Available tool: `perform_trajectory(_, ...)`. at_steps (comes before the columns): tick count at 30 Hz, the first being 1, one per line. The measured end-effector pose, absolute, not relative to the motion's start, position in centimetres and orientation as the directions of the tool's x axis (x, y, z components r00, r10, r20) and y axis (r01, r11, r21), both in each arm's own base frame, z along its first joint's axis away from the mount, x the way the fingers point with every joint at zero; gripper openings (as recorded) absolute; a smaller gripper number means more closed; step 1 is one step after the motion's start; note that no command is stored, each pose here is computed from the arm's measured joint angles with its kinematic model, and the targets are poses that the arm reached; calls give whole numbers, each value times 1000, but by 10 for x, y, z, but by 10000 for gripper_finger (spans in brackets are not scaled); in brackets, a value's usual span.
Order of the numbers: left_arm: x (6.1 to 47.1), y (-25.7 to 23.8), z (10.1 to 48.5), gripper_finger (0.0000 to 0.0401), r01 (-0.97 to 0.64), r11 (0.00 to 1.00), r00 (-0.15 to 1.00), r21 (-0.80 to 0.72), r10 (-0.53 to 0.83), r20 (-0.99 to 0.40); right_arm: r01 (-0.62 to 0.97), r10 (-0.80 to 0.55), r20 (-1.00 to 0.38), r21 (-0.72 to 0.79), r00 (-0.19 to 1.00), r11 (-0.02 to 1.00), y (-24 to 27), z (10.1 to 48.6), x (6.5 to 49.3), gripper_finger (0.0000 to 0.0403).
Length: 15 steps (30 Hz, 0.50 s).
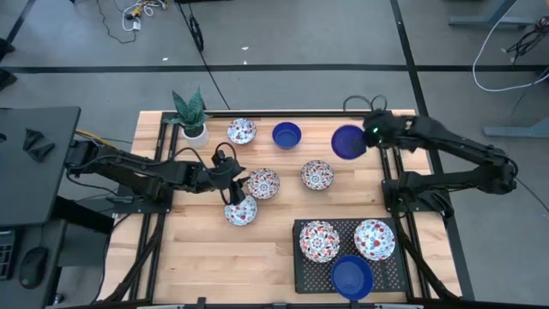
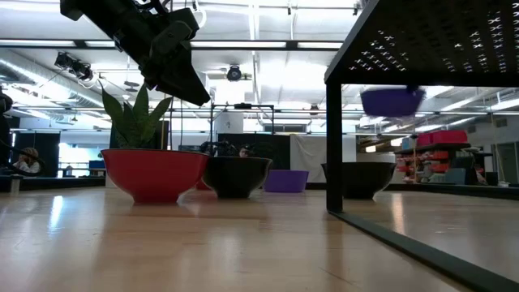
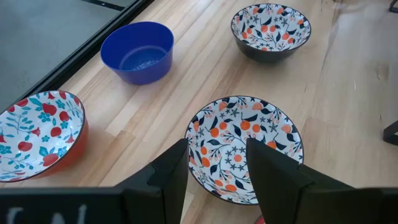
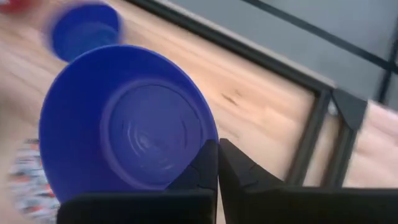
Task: Pick & Place Mini bowls
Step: Stack the bottom blue bowl on top of the blue bowl on the shelf
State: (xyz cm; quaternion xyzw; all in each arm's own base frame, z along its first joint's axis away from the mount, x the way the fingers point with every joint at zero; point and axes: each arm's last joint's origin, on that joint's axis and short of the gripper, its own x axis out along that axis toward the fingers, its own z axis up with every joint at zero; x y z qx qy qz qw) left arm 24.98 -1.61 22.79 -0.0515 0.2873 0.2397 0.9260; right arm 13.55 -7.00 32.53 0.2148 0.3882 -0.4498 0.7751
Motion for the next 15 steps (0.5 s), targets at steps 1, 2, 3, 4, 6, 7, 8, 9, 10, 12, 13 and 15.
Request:
perform_trajectory(1, 250, -16, 228, 165, -473, 880, 720, 42, 414, -557, 847, -520, -785, 10, 337, 532, -69, 337, 135, 1)
perform_trajectory(2, 250, -16, 228, 165, -473, 880, 720, 42, 414, -557, 824, -501, -777, 38, 380, 565, -67, 348, 134, 0)
perform_trajectory(3, 250, -16, 228, 165, -473, 880, 720, 42, 414, -557, 797, -476, -771, 68, 424, 600, -65, 359, 133, 0)
perform_trajectory(4, 250, -16, 228, 165, -474, 880, 720, 42, 414, -557, 761, -440, -764, 101, 471, 640, -62, 368, 132, 0)
perform_trajectory(6, 250, -16, 228, 165, -473, 880, 720, 42, 414, -557, 659, -334, -743, 188, 580, 728, -52, 386, 133, 0)
perform_trajectory(7, 250, -16, 228, 165, -474, 880, 720, 42, 414, -557, 603, -276, -735, 220, 619, 767, -46, 392, 135, 0)
perform_trajectory(8, 250, -16, 228, 165, -474, 880, 720, 42, 415, -557, 555, -225, -731, 244, 644, 795, -40, 396, 137, 0)
perform_trajectory(9, 250, -16, 228, 165, -474, 880, 720, 42, 415, -557, 511, -180, -726, 265, 664, 818, -34, 400, 138, 0)
perform_trajectory(10, 250, -16, 228, 165, -473, 880, 720, 42, 414, -557, 473, -136, -724, 285, 676, 833, -26, 403, 141, 0)
perform_trajectory(12, 250, -16, 228, 165, -474, 880, 720, 42, 414, -556, 404, -52, -732, 314, 680, 859, -9, 405, 147, 0)
perform_trajectory(13, 250, -16, 228, 165, -474, 880, 720, 42, 415, -557, 364, -8, -735, 326, 678, 873, 0, 406, 151, 0)
perform_trajectory(15, 250, -16, 228, 165, -473, 880, 720, 42, 414, -557, 284, 80, -745, 349, 663, 893, 21, 406, 162, 0)
